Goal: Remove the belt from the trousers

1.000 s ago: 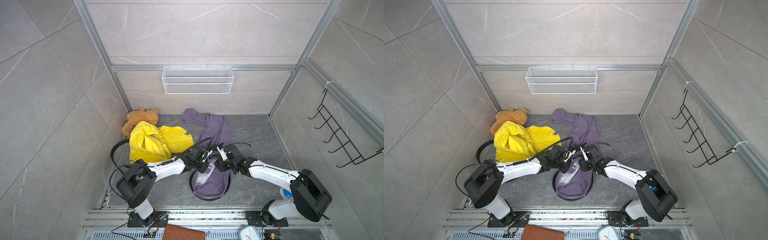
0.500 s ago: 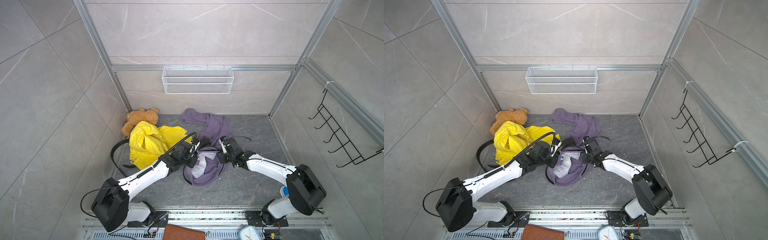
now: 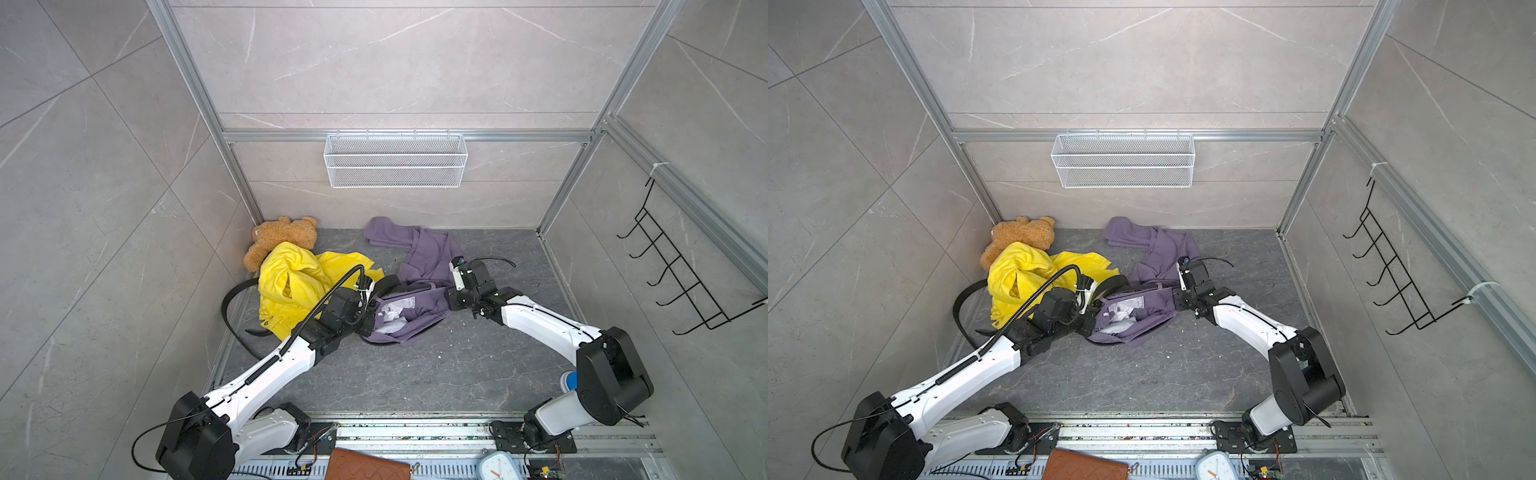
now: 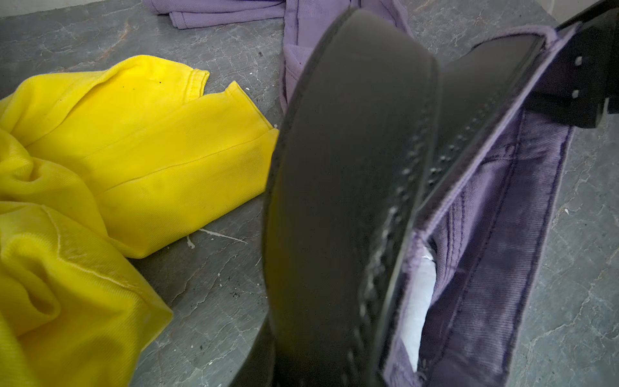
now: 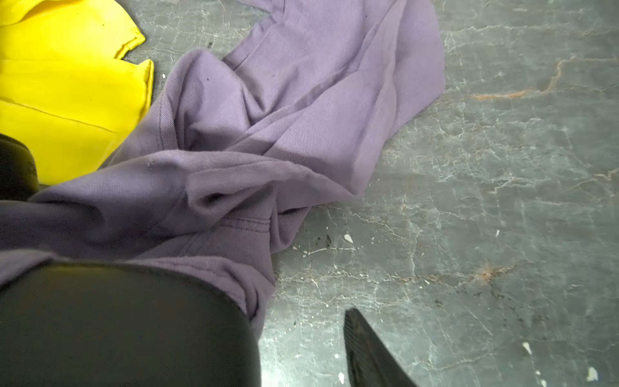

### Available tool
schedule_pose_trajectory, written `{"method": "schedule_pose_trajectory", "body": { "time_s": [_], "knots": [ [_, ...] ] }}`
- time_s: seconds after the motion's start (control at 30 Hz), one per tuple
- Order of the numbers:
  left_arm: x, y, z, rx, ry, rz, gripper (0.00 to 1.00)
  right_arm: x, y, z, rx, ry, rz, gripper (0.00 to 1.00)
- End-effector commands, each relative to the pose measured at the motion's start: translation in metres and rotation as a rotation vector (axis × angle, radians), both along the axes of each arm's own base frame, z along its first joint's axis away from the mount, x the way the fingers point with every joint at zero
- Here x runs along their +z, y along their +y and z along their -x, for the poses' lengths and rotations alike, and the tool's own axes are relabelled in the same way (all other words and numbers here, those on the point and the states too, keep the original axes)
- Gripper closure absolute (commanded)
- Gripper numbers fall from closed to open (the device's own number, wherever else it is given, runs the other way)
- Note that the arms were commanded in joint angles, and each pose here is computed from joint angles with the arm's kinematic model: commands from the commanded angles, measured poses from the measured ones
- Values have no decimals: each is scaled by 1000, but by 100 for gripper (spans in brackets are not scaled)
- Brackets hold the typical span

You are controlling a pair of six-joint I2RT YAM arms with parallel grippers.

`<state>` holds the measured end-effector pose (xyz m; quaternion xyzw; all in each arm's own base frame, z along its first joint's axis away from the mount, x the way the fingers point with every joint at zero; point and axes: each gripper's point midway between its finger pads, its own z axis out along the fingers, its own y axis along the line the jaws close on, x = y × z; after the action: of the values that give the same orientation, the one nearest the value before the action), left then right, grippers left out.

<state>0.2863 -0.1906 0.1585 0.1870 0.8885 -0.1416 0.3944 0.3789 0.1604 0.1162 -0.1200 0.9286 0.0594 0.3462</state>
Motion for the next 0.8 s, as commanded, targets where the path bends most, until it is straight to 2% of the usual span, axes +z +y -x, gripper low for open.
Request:
{"method": "schedule_pose_trajectory", "body": {
  "time_s": [0.0, 0.07, 0.17, 0.23, 0.37, 0.43, 0.53, 0.67, 0.77],
  "knots": [
    [-13, 71, 2, 291, 48, -121, 100, -13, -114, -4, -332, 45, 232, 51],
    [-19, 71, 8, 322, 97, -87, 100, -10, -112, -4, -324, 41, 209, 51],
    [-32, 53, 16, 297, 146, -26, 100, -10, -80, -6, -207, 26, 111, 51],
    [-42, 38, 22, 263, 166, -21, 98, -13, -59, -5, -136, 17, 109, 49],
    [-60, 29, 28, 259, 223, -19, 78, -20, -25, -2, -29, 26, 110, 49],
    [-63, 29, 31, 268, 230, -5, 62, -25, -19, -1, -11, 34, 117, 49],
    [-61, 30, 34, 259, 219, 11, 47, -29, -11, 1, 19, 34, 122, 48],
    [-49, 28, 28, 242, 186, 3, 43, -29, -8, 3, 35, 29, 125, 48],
    [-42, 27, 17, 252, 183, -55, 43, -29, -8, 4, 36, 30, 124, 48]
  ]
}}
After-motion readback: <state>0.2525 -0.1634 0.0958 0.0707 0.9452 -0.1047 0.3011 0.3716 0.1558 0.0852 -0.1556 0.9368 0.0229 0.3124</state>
